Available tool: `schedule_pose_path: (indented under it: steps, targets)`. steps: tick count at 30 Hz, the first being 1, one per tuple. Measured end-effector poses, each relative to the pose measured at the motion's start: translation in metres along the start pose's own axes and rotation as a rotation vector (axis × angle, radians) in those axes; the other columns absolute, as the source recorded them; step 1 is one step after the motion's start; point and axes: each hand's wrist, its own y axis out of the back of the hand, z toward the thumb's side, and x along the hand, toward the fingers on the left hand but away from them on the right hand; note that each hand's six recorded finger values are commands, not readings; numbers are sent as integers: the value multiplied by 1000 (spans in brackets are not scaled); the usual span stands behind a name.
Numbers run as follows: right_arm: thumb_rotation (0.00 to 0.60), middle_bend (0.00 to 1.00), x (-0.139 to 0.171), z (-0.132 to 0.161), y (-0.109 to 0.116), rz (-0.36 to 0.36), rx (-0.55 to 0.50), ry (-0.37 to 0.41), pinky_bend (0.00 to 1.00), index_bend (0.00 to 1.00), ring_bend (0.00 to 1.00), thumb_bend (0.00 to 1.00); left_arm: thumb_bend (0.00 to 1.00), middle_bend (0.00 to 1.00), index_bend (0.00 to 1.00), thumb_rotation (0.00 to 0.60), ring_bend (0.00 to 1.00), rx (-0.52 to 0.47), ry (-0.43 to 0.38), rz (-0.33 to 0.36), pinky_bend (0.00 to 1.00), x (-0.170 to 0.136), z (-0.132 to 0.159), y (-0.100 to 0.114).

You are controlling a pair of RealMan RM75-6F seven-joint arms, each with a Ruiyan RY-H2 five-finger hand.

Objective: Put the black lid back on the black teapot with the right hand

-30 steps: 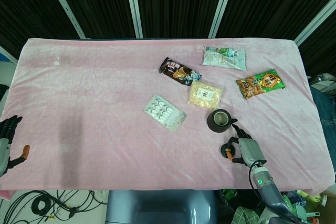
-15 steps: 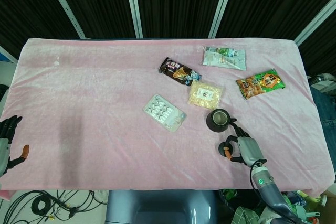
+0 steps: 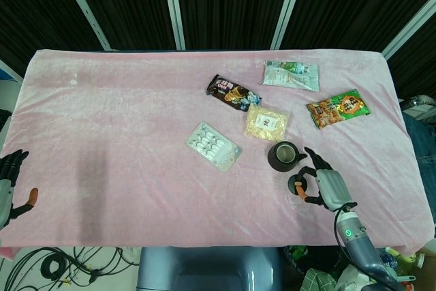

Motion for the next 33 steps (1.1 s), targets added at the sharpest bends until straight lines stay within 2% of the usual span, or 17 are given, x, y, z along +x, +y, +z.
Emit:
schedule_pose_path:
  steps: [7,14,26,33]
  targets:
    - [600,4,-24,20,30,-19,54,23,157,642,80,358,440,27,60,600,0,0,-1,1,0,0,0,0]
    - [600,4,-61,38,45,21,119,12,157,642,80,358,440,27,60,600,0,2,-2,-2,0,1,0,0]
    - [600,5,-107,32,35,73,141,-85,157,642,79,358,440,26,60,600,0,-3,1,-6,0,1,0,0]
    - [600,5,-110,25,32,79,152,-108,157,642,79,358,440,26,60,600,0,-2,0,-8,0,2,1,0]
